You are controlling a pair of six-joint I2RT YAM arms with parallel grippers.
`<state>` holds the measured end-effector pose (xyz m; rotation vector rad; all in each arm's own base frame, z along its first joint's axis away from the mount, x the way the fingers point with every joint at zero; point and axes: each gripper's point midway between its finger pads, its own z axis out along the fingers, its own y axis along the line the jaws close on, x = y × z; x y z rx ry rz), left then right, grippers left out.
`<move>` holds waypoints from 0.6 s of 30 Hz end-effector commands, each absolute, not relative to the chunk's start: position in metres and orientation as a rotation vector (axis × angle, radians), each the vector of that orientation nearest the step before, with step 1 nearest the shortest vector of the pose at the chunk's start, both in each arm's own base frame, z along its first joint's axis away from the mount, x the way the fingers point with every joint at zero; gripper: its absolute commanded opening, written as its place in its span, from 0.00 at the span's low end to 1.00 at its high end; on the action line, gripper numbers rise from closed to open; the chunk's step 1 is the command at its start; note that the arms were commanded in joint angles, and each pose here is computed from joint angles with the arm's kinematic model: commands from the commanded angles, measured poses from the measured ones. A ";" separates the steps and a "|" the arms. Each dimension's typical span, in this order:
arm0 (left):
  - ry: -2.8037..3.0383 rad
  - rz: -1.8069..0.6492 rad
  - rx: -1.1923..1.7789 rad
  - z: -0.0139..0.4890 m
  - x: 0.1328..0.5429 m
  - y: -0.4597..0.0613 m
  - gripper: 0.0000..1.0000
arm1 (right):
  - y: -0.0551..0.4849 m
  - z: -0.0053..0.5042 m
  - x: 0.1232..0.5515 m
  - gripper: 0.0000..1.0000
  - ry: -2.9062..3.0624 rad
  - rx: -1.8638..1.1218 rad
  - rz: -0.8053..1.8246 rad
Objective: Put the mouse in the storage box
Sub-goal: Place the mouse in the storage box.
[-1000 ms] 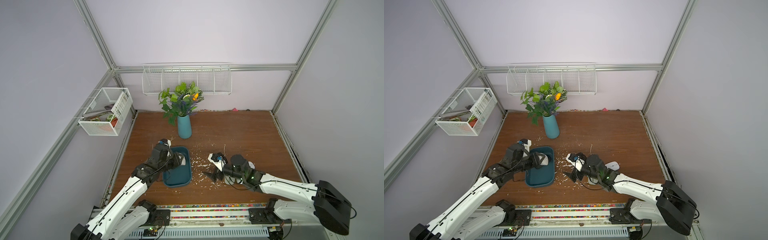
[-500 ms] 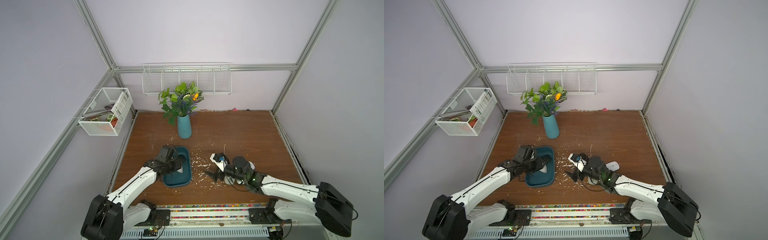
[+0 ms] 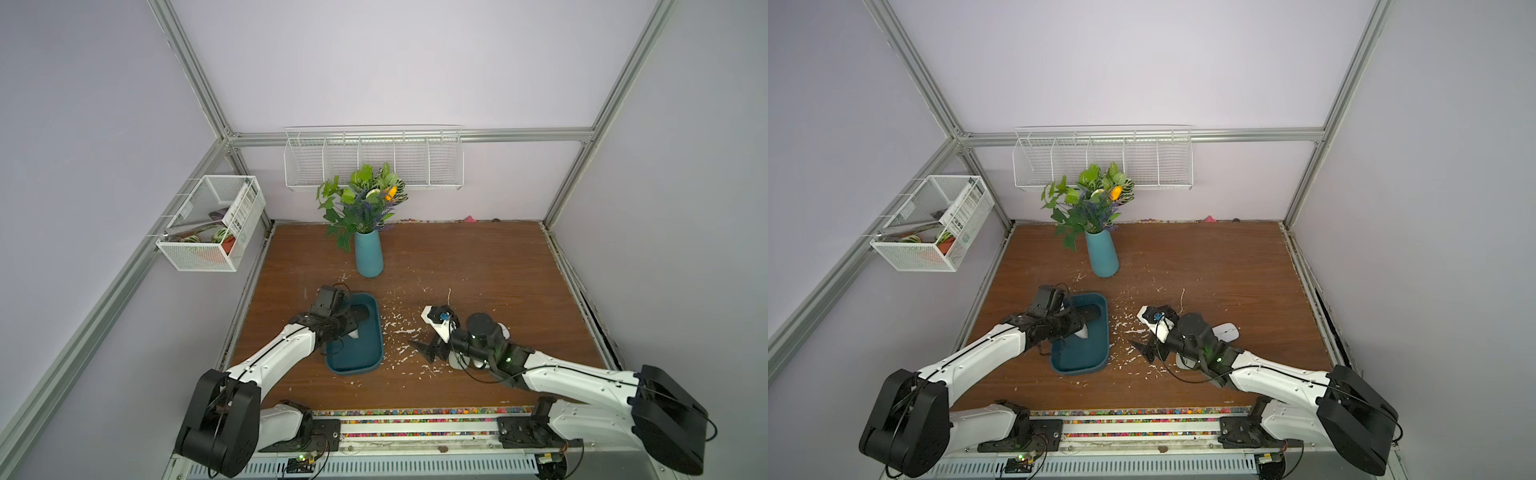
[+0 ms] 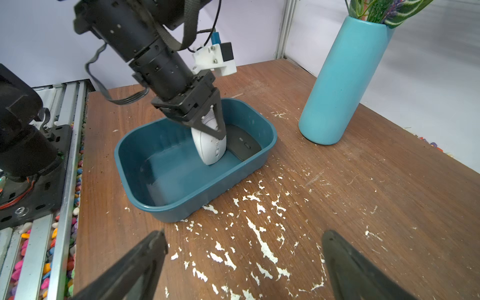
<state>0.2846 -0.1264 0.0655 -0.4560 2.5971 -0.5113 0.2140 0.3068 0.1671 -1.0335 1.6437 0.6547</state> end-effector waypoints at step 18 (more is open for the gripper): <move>2.628 -0.760 -0.333 0.057 0.281 -0.159 0.46 | 0.307 0.172 0.216 0.98 1.633 -1.005 0.656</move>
